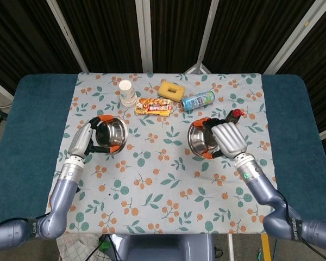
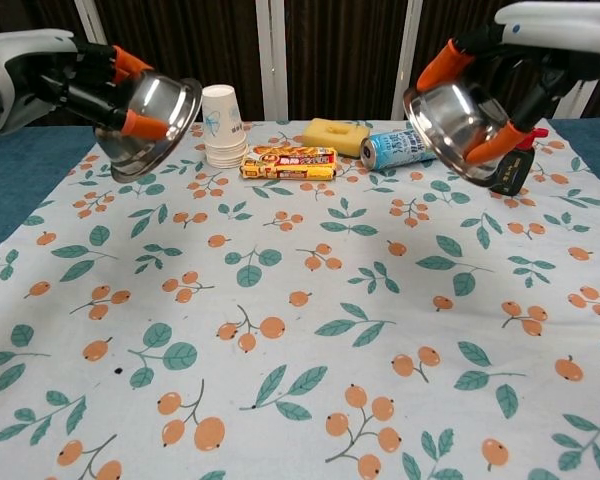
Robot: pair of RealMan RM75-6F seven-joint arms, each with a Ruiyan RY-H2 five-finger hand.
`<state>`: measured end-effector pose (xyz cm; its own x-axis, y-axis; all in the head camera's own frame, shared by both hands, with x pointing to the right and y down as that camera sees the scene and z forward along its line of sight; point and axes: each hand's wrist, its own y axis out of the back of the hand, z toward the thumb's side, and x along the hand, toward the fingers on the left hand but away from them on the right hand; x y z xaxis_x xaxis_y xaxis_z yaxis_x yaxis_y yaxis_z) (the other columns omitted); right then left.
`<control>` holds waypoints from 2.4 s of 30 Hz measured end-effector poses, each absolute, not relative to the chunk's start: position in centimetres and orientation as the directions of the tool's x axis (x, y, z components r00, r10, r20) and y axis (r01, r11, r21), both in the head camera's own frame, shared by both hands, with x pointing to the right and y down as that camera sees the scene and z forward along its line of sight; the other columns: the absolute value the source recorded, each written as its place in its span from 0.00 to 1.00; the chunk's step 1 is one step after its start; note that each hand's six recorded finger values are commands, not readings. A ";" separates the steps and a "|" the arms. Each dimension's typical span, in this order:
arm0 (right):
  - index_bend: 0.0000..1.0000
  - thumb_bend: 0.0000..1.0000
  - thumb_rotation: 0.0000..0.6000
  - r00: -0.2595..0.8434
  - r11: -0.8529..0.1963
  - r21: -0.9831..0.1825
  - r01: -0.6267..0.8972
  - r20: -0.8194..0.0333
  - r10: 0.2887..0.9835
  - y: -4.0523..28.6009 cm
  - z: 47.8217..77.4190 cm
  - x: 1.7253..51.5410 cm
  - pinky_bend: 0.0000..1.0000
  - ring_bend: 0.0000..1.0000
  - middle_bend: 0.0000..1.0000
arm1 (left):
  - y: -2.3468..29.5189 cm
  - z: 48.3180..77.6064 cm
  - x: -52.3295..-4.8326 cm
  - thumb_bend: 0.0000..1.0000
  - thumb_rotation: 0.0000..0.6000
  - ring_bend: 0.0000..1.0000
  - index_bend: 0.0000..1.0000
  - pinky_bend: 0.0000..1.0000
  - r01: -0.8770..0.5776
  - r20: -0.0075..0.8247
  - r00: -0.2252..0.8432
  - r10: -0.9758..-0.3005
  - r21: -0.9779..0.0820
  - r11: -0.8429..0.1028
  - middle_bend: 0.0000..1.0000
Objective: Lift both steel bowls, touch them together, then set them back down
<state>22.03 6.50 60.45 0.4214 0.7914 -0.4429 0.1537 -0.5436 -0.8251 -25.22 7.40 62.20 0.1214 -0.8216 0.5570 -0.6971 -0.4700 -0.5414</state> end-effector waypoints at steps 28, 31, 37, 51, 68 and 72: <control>0.45 0.08 1.00 0.376 -0.436 -0.858 -0.272 -0.512 0.772 8.8 69.1 23.8 0.18 0.29 0.31 | 8.8 70.3 -23.1 0.08 1.00 0.07 0.29 0.35 -0.585 0.816 0.083 -0.573 -0.425 -0.691 0.18; 0.39 0.08 1.00 0.366 -0.460 -0.840 -0.287 -0.540 0.758 9.0 69.6 24.1 0.08 0.21 0.26 | 8.6 70.5 -22.4 0.08 1.00 0.02 0.23 0.27 -0.577 0.799 0.104 -0.593 -0.437 -0.690 0.11; 0.22 0.07 1.00 0.333 -0.504 -0.785 -0.359 -0.613 0.717 9.6 70.5 24.8 0.03 0.12 0.11 | 8.8 71.0 -21.4 0.06 1.00 0.00 0.03 0.17 -0.529 0.769 0.148 -0.622 -0.470 -0.707 0.00; 0.10 0.02 1.00 0.298 -0.603 -0.757 -0.253 -0.654 0.695 9.8 69.6 23.6 0.01 0.07 0.01 | 9.7 69.8 -20.2 0.00 1.00 0.00 0.02 0.17 -0.468 0.755 0.250 -0.606 -0.454 -0.758 0.00; 0.12 0.01 1.00 0.070 -0.324 -0.942 -0.082 -0.330 0.941 5.2 59.9 35.8 0.01 0.07 0.01 | 8.0 60.4 -32.0 0.01 1.00 0.00 0.10 0.21 -0.170 0.471 0.115 -0.875 -0.858 -0.484 0.00; 0.12 0.01 1.00 0.069 -0.356 -0.930 -0.097 -0.363 0.929 7.1 58.8 37.7 0.01 0.07 0.01 | 10.5 57.8 -35.3 0.01 1.00 0.00 0.10 0.20 -0.063 0.450 0.086 -0.889 -0.888 -0.456 0.00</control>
